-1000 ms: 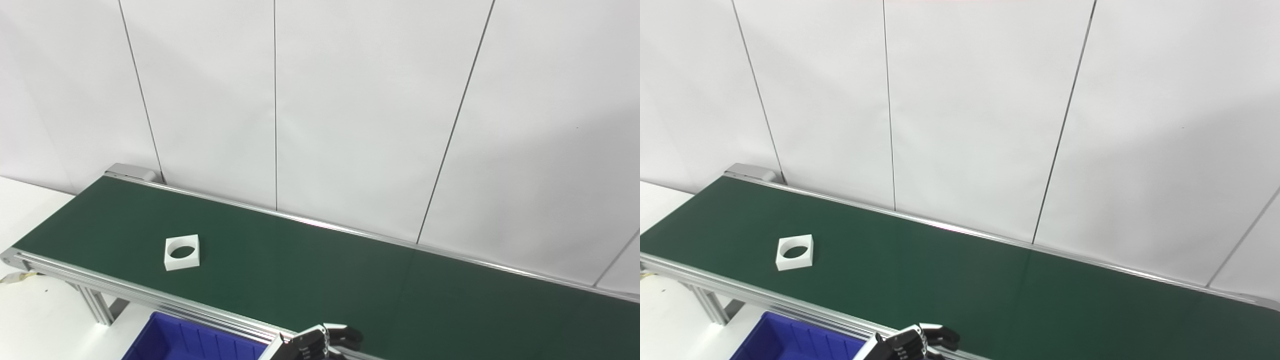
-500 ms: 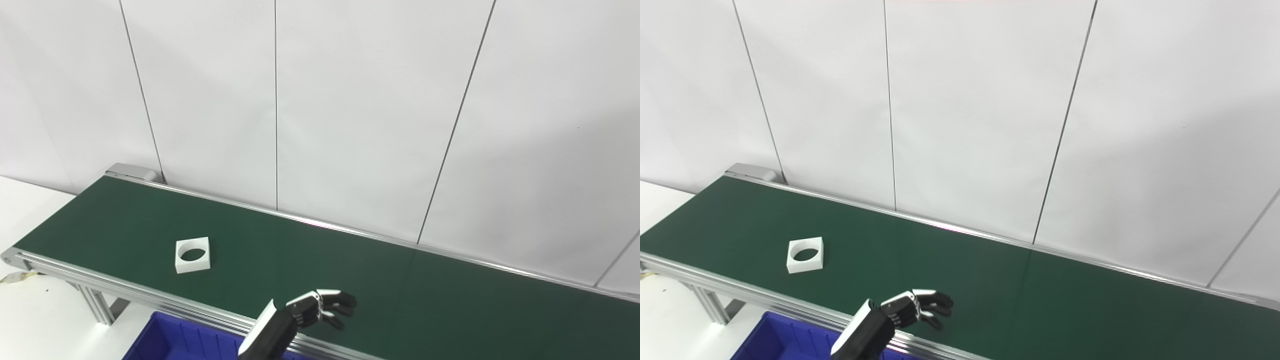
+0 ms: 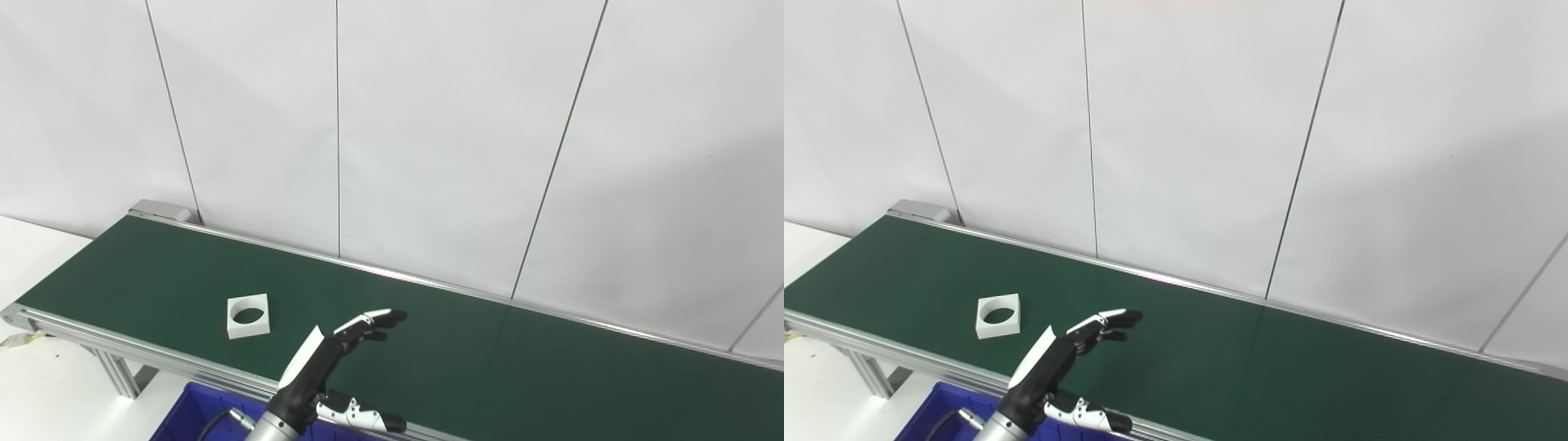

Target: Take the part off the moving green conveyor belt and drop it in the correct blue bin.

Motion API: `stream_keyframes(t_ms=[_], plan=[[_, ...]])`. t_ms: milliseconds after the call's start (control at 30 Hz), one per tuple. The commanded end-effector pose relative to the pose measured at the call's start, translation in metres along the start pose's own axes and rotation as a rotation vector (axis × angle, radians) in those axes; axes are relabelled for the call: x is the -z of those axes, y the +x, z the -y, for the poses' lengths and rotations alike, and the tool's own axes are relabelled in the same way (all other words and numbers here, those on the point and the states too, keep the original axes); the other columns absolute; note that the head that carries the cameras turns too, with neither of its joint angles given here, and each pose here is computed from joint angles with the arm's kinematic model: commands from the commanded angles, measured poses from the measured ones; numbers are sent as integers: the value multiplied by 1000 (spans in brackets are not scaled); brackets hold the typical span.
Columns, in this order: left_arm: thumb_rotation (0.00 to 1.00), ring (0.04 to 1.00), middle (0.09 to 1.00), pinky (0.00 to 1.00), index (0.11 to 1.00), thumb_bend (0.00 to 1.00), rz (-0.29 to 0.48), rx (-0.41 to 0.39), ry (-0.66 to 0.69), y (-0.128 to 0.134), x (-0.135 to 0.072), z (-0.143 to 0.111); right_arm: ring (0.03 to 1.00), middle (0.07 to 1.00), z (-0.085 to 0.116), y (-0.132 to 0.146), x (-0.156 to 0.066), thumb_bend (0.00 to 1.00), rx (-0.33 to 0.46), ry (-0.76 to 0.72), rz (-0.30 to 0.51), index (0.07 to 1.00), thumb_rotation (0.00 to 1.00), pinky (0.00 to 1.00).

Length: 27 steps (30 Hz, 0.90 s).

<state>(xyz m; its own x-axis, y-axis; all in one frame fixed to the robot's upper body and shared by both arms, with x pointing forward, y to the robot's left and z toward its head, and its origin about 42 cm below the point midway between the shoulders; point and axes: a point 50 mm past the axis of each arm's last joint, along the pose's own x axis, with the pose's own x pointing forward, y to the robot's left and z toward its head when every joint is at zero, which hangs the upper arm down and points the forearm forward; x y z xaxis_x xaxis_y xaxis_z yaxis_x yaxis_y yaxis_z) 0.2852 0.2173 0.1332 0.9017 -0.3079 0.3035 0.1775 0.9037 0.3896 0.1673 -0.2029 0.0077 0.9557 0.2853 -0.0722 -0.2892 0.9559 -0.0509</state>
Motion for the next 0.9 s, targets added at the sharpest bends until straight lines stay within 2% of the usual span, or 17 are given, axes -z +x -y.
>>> stream_keyframes(t_ms=[0,133,367,867], plan=[[324,862,885,805,847,869,47,-35,47,16,-6,-15,838,865,1,5,-12,958,4,-9,94,906,300,769],[314,873,894,813,854,851,17,-48,121,24,1,-27,837,866,0,7,-13,979,6,-8,96,900,305,761],[345,915,913,899,865,852,-38,-55,255,41,13,-45,821,850,0,9,-12,974,6,-20,94,892,317,746],[337,924,932,865,887,855,-153,-47,426,84,28,-85,836,855,-3,10,-11,972,3,5,92,899,295,770]])
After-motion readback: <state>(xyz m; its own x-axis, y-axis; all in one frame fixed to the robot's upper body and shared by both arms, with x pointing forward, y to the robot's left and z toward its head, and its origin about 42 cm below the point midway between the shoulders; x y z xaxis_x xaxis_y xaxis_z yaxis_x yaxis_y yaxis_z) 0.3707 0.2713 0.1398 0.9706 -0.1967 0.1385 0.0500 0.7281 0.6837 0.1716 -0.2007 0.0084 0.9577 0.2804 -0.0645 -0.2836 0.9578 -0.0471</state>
